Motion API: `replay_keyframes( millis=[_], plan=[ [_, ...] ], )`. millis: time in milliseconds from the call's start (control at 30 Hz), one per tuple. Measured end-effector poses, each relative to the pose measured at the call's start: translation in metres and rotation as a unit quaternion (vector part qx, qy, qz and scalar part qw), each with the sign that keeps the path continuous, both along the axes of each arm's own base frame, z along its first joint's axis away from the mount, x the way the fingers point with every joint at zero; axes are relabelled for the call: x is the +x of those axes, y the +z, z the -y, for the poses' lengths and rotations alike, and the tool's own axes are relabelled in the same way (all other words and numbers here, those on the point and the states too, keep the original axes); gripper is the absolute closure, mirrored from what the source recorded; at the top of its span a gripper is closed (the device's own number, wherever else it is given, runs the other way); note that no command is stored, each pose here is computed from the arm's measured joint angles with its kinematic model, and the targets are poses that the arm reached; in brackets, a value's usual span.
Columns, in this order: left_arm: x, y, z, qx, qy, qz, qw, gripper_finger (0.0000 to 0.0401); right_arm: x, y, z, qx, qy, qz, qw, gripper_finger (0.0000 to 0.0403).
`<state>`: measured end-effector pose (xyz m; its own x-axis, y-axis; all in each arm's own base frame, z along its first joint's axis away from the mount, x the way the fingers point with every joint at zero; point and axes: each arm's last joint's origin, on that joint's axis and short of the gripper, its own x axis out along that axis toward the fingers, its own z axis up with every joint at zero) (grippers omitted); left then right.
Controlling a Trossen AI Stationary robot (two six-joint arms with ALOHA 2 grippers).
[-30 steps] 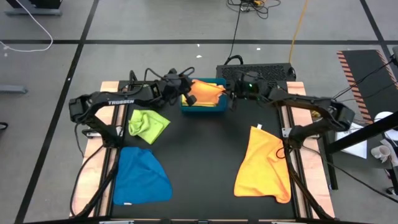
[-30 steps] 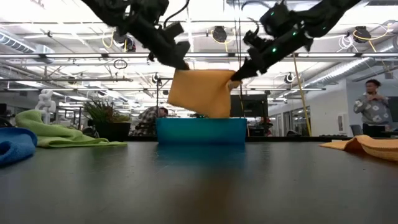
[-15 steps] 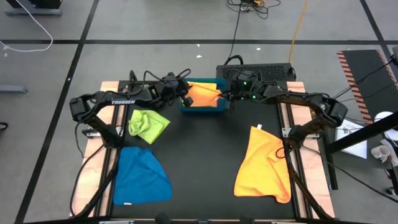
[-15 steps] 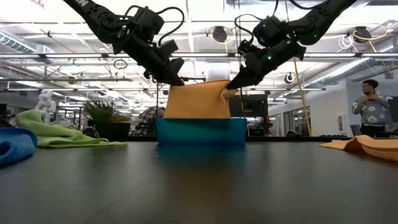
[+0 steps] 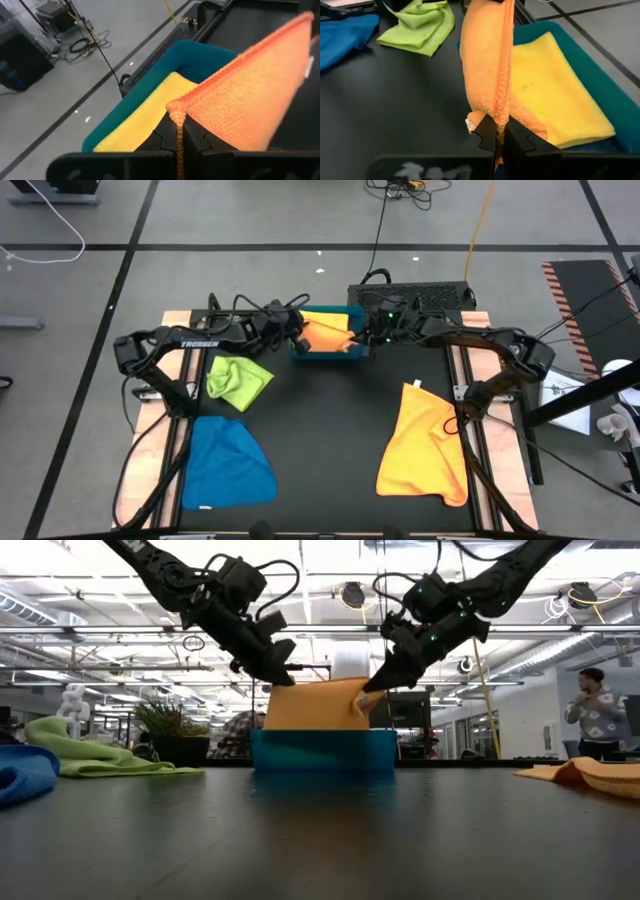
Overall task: Fold microfiber towels
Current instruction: Put the folded orange microfiber cloth into the blue bin
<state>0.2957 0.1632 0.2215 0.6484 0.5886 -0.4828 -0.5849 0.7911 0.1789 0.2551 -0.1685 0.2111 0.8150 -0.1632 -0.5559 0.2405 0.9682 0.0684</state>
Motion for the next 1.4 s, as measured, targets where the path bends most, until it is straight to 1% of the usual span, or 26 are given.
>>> replay_keyframes(
  millis=[100,200,333,467,600,733,800,867,900,933,1000,1067,1133,1233,1333,1400],
  plan=[
    [0.000,-0.011,-0.003,-0.015,0.010,-0.020,1.000,0.0401,0.002,-0.008,0.003,0.005,-0.003,-0.008,1.000,0.0403],
    [0.003,-0.023,-0.011,-0.017,0.019,-0.025,0.999,0.0401,0.003,-0.014,0.008,0.007,-0.011,-0.015,1.000,0.0403],
    [0.006,-0.031,-0.018,-0.016,0.027,-0.020,0.999,0.0401,0.003,-0.018,0.015,-0.029,-0.035,-0.027,0.999,0.0403],
    [0.004,-0.035,-0.022,-0.008,0.050,-0.027,0.998,0.0401,0.011,-0.028,0.022,-0.066,-0.033,-0.020,0.997,0.0396],
    [0.000,-0.037,-0.027,0.008,0.086,-0.051,0.995,0.0401,0.018,-0.040,0.028,-0.086,-0.029,-0.013,0.996,0.0381],
    [-0.007,-0.038,-0.035,0.012,0.102,-0.059,0.993,0.0396,0.018,-0.054,0.035,-0.096,-0.060,-0.036,0.993,0.0367],
    [-0.006,-0.041,-0.038,0.016,0.095,-0.061,0.994,0.0389,0.017,-0.054,0.037,-0.101,-0.068,-0.037,0.992,0.0357],
    [-0.007,-0.043,-0.042,0.013,0.066,-0.067,0.995,0.0382,0.017,-0.054,0.038,-0.102,-0.072,-0.037,0.992,0.0345],
    [-0.005,-0.045,-0.044,0.019,0.050,-0.063,0.997,0.0381,0.017,-0.054,0.038,-0.100,-0.073,-0.038,0.992,0.0339],
    [-0.003,-0.046,-0.046,0.026,0.035,-0.057,0.997,0.0381,0.017,-0.053,0.038,-0.102,-0.075,-0.037,0.991,0.0333],
    [-0.004,-0.050,-0.048,0.023,0.019,-0.060,0.998,0.0387,0.016,-0.048,0.038,-0.111,-0.079,-0.030,0.990,0.0323],
    [-0.001,-0.054,-0.051,0.029,0.012,-0.055,0.998,0.0395,0.017,-0.044,0.038,-0.116,-0.081,-0.020,0.990,0.0315],
    [-0.001,-0.058,-0.052,0.024,0.012,-0.062,0.998,0.0395,0.016,-0.042,0.038,-0.116,-0.081,-0.019,0.990,0.0309],
    [-0.001,-0.058,-0.052,0.031,0.007,-0.065,0.997,0.0394,0.016,-0.039,0.037,-0.119,-0.081,-0.015,0.990,0.0302],
    [0.001,-0.054,-0.050,0.044,-0.005,-0.064,0.997,0.0397,0.015,-0.035,0.036,-0.120,-0.079,-0.013,0.990,0.0297],
    [0.003,-0.046,-0.045,0.055,-0.022,-0.058,0.997,0.0397,0.013,-0.030,0.034,-0.118,-0.069,-0.007,0.991,0.0291]
  ],
)
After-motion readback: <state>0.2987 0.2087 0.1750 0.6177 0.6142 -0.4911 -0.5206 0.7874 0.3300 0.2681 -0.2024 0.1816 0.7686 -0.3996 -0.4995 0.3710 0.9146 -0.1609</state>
